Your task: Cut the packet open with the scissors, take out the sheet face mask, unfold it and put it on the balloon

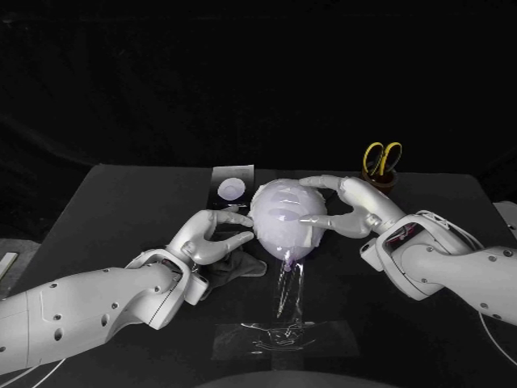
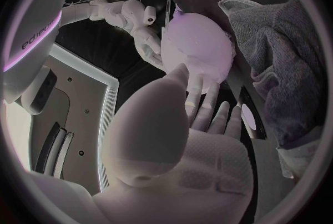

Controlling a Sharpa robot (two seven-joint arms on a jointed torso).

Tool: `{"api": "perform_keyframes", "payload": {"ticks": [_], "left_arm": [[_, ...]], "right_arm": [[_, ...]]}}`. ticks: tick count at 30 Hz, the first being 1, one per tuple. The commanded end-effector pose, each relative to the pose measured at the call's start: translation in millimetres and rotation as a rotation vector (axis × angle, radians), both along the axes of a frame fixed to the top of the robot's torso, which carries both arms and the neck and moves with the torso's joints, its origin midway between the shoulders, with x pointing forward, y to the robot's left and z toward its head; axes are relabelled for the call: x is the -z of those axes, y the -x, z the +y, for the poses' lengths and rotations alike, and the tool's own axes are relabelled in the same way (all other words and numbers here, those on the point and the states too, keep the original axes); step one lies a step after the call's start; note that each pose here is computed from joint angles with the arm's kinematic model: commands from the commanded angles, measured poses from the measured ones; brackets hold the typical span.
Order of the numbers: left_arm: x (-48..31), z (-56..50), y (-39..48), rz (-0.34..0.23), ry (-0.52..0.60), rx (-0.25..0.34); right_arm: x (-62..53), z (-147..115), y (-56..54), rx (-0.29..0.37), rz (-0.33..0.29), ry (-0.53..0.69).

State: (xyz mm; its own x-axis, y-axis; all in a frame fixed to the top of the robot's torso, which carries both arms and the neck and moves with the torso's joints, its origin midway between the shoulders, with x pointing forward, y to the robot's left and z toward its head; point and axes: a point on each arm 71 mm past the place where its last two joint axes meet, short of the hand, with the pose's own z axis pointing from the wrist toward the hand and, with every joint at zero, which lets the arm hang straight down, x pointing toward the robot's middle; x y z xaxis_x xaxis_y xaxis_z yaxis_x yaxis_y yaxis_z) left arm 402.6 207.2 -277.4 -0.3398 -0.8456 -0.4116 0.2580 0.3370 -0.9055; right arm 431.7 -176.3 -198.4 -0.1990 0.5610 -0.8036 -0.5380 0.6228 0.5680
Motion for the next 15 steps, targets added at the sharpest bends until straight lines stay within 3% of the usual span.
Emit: {"api": "perform_keyframes", "payload": {"ticks": [1,15], "left_arm": [[-2.7,1.9,-1.4,0.015,0.016,0.002],[-18.1,22.0,-11.4,0.012,0.050,-0.059]], "right_arm": [[0.3,1.0,0.7,-0.013,-0.005,0.010],[-0.1,-0.8,0.2,-0.006,-0.017,0.005]]}}
